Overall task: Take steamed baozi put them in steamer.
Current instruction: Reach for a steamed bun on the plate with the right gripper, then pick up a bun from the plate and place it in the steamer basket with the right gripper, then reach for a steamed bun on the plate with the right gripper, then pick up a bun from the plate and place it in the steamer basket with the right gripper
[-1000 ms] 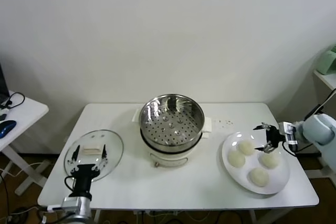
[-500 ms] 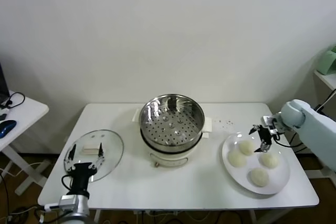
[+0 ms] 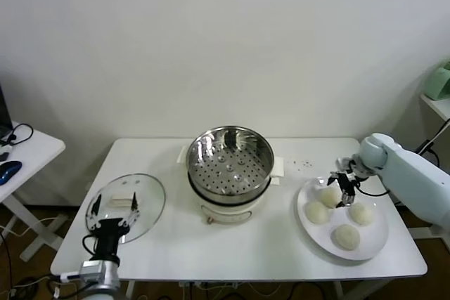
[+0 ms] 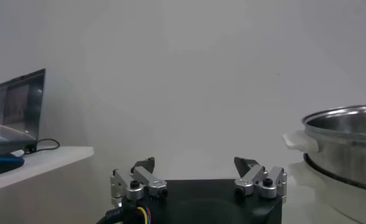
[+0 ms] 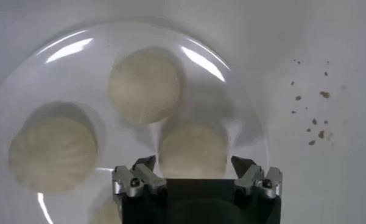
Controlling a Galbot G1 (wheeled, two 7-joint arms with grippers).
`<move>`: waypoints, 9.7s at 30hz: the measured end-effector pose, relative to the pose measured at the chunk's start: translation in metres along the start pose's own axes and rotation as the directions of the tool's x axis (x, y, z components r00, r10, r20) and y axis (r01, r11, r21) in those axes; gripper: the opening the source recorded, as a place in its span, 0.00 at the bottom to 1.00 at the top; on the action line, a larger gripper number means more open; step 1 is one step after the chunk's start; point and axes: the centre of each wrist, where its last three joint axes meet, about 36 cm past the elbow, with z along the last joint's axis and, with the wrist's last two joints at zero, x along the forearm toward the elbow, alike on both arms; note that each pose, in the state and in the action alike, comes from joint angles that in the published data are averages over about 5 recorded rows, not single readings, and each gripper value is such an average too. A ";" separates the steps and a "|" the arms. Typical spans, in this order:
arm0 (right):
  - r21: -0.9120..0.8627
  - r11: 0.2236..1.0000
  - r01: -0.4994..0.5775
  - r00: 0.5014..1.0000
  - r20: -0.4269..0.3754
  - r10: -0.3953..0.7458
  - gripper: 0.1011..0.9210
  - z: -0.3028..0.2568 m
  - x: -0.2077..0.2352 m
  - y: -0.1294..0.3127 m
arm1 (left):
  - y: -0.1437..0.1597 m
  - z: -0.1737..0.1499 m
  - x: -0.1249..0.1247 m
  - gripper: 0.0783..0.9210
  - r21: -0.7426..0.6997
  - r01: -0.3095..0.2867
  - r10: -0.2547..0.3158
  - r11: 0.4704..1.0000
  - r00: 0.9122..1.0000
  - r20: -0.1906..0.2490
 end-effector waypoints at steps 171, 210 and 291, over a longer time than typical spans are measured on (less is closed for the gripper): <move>0.043 0.998 0.038 0.990 0.131 -0.044 0.88 -0.030 0.011 0.046 | -0.010 0.003 0.031 0.88 -0.028 -0.019 0.018 0.999 0.999 -0.046; -0.016 0.999 0.040 0.986 0.163 -0.037 0.74 -0.029 0.000 0.040 | -0.011 0.008 0.031 0.88 -0.024 -0.016 0.015 1.000 0.998 -0.057; 0.181 0.983 0.040 0.944 0.315 -0.097 0.75 -0.357 0.070 -0.100 | -0.036 -0.003 0.025 0.88 0.004 -0.050 0.051 0.999 0.998 -0.031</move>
